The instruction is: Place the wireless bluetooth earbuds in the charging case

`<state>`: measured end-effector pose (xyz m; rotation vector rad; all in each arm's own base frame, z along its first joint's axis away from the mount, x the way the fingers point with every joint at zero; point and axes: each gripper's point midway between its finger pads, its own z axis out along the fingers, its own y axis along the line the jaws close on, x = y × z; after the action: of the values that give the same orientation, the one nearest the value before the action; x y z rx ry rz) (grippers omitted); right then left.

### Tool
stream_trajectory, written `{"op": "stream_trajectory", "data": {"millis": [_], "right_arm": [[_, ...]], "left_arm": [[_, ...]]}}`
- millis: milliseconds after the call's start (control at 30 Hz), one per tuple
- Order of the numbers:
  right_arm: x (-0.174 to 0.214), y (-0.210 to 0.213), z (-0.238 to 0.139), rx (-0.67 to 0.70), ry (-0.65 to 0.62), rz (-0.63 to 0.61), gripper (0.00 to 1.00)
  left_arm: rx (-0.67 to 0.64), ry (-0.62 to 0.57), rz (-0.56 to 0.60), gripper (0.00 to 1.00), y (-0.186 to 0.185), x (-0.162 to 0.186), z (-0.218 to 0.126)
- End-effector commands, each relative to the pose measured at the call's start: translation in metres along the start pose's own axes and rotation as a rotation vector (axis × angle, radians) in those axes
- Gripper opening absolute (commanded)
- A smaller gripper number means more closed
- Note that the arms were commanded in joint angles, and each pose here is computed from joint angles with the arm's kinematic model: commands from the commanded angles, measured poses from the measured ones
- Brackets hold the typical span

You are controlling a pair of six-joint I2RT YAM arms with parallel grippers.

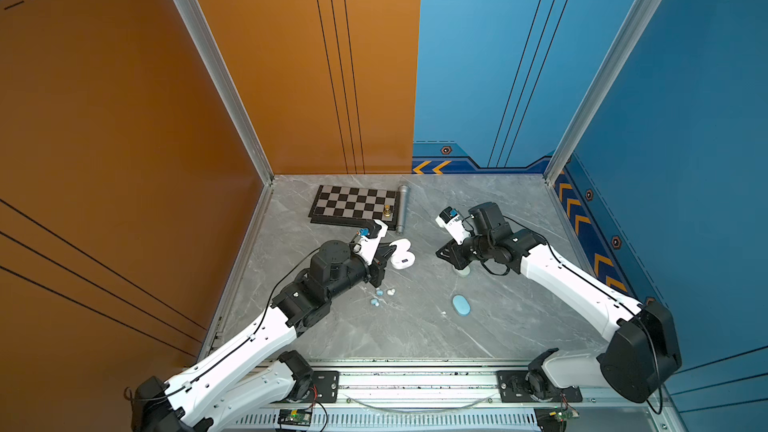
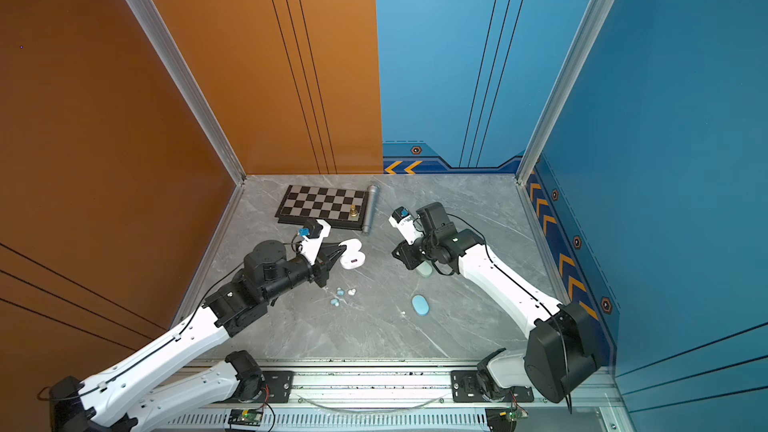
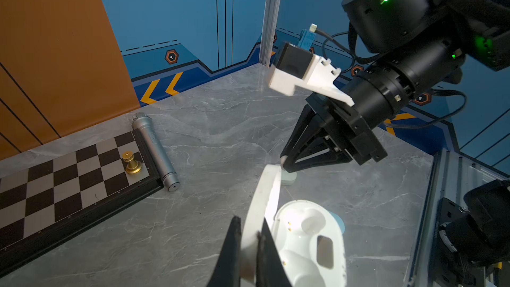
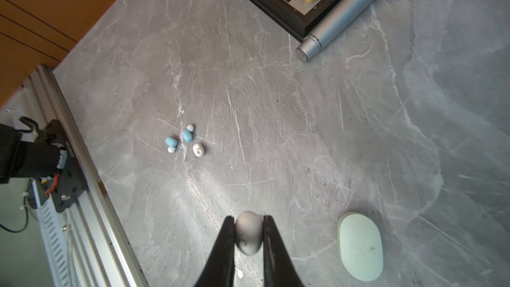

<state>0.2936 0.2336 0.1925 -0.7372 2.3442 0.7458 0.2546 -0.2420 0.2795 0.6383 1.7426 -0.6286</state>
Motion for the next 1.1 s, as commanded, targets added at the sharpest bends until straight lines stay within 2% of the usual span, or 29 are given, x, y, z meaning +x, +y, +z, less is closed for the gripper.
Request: {"op": "stream_trajectory", "data": {"millis": [0,167,333,533,1067], "right_arm": [[-0.016,0.017,-0.028,-0.102,-0.043,0.227,0.18],[-0.034,0.033,-0.051,-0.195,-0.088,0.342,0.19],[-0.043,0.049,-0.067,-0.26,-0.109,0.393,0.19],[-0.043,0.064,-0.079,-0.287,-0.127,0.379,0.19],[-0.047,0.088,-0.075,-0.302,-0.111,0.322,0.2]], "left_arm": [[-0.01,-0.083,0.049,0.0,-0.002,-0.017,0.008],[0.007,-0.071,0.09,0.0,-0.009,-0.015,0.023],[-0.007,-0.072,0.109,0.0,-0.008,-0.02,0.033],[-0.01,-0.076,0.133,0.0,-0.012,-0.027,0.04],[0.012,-0.105,0.163,0.0,-0.026,-0.046,0.044]]}}
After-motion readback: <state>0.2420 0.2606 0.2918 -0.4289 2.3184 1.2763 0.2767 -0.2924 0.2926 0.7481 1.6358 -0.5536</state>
